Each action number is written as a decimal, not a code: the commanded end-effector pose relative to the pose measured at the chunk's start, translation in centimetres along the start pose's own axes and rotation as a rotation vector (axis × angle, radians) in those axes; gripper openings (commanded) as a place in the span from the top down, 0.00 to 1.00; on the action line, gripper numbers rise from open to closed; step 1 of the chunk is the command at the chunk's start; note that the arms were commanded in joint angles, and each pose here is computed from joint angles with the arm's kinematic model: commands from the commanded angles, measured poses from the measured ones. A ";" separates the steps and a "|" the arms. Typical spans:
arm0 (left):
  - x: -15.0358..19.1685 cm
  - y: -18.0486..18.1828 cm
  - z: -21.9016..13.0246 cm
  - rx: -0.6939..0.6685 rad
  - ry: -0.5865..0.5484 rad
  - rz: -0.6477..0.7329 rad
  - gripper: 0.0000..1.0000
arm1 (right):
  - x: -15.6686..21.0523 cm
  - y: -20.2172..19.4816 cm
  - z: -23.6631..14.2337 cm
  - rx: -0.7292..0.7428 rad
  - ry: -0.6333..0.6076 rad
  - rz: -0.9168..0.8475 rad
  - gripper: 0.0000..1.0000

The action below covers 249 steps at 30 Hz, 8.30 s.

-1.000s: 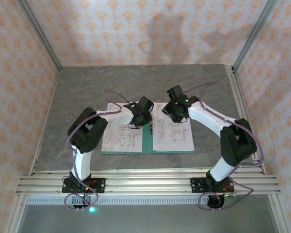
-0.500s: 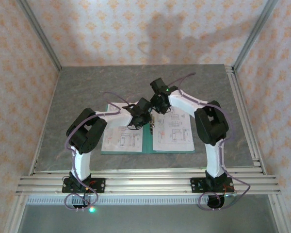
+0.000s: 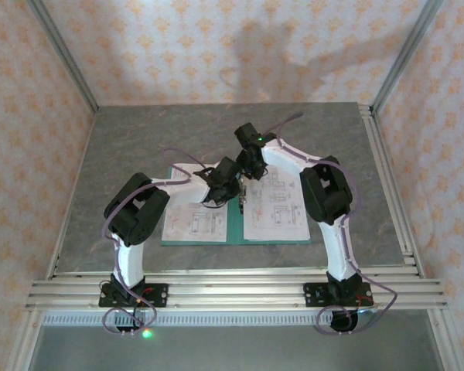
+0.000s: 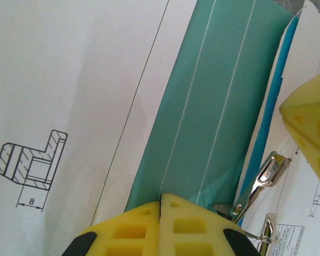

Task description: Put the files into the folder

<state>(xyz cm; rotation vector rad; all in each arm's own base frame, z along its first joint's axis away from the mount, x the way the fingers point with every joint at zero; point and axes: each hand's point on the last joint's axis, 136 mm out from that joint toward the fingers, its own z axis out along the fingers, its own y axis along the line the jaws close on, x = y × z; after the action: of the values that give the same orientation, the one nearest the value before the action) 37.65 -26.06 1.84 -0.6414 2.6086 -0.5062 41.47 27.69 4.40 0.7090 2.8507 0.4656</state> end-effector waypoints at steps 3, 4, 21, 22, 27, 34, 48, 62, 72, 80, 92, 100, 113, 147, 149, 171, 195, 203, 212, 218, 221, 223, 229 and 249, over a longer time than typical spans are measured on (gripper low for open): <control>2.6 5.7 1.6 -0.167 0.084 -0.017 1.00 | 0.2 -0.3 -0.1 0.026 0.014 -0.017 0.88; 2.6 5.7 1.6 -0.167 0.084 -0.020 1.00 | 0.2 -0.3 -0.1 0.022 0.016 -0.018 0.88; 2.8 6.4 1.8 -0.185 0.077 -0.047 1.00 | 1.9 1.1 -3.6 -0.093 0.014 -0.017 0.89; 2.8 6.4 1.8 -0.186 0.078 -0.052 1.00 | 2.1 1.1 -3.9 -0.107 0.012 -0.014 0.89; 2.6 6.0 1.7 -0.171 0.072 -0.066 1.00 | 3.0 1.1 -5.4 -0.156 0.014 0.002 0.89; 2.1 5.7 1.0 -0.137 0.039 -0.103 1.00 | 4.2 0.2 -5.9 -0.176 0.038 0.016 0.89; -0.7 2.3 -4.8 -0.016 -0.052 -0.128 1.00 | 0.5 -0.2 -4.3 -0.047 -0.040 -0.028 0.88; 4.7 11.2 -9.8 -0.206 0.054 -0.112 1.00 | -0.1 0.8 -2.3 0.012 0.002 -0.112 0.88; 7.6 14.8 -8.9 -0.240 0.120 -0.110 1.00 | 0.6 0.8 -1.7 0.021 0.030 -0.132 0.88; 8.1 16.2 -8.4 -0.259 0.093 -0.165 1.00 | 1.5 0.7 -1.2 0.040 0.065 -0.167 0.88; 8.3 17.0 -8.3 -0.261 0.055 -0.210 1.00 | 2.9 1.5 -2.7 -0.003 0.083 -0.209 0.89; 8.4 17.7 -8.7 -0.273 0.018 -0.234 1.00 | 4.7 1.8 -5.0 -0.051 0.083 -0.258 0.89; 8.4 18.2 -9.0 -0.278 -0.001 -0.255 1.00 | 9.6 -0.2 -5.7 -0.056 0.106 -0.304 0.90; 12.6 11.4 -2.2 -0.100 -0.028 -0.558 1.00 | 4.5 -7.8 -10.2 -0.471 -0.103 0.451 0.60; 12.6 11.3 -2.4 -0.102 -0.035 -0.548 1.00 | 3.5 -8.1 -10.3 -0.478 -0.112 0.464 0.60; 12.3 10.7 -3.0 -0.106 -0.051 -0.514 1.00 | 2.6 -8.5 -6.9 -0.413 -0.047 0.506 0.69; 12.2 11.2 -3.4 -0.119 -0.064 -0.514 1.00 | 2.2 -9.8 -5.9 -0.352 -0.055 0.514 0.86; 12.2 11.4 -3.4 -0.125 -0.068 -0.521 1.00 | 3.1 -11.4 -5.1 -0.314 -0.049 0.512 0.92; 12.3 11.7 -3.4 -0.130 -0.070 -0.533 1.00 | 4.3 -13.4 -3.8 -0.275 -0.035 0.508 1.00; 12.3 11.8 -3.4 -0.132 -0.072 -0.538 1.00 | 4.8 -14.6 -3.2 -0.248 -0.029 0.509 1.00; 12.2 11.8 -3.5 -0.133 -0.075 -0.539 1.00 | 4.9 -15.3 -2.9 -0.235 -0.030 0.513 1.00; 12.3 11.9 -3.5 -0.135 -0.074 -0.538 1.00 | 4.9 -15.7 -2.7 -0.230 -0.031 0.514 1.00; 12.2 12.1 -3.6 -0.140 -0.077 -0.541 1.00 | 5.0 -16.3 -2.4 -0.220 -0.033 0.520 1.00; 12.3 12.6 -3.6 -0.157 -0.080 -0.544 1.00 | 6.4 -20.4 0.4 -0.085 -0.034 0.514 1.00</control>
<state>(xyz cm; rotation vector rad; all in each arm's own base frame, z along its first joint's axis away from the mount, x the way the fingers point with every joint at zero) 26.43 -26.55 1.18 -1.3866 2.2323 -0.8353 31.84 18.04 2.50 1.2669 2.4435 0.9986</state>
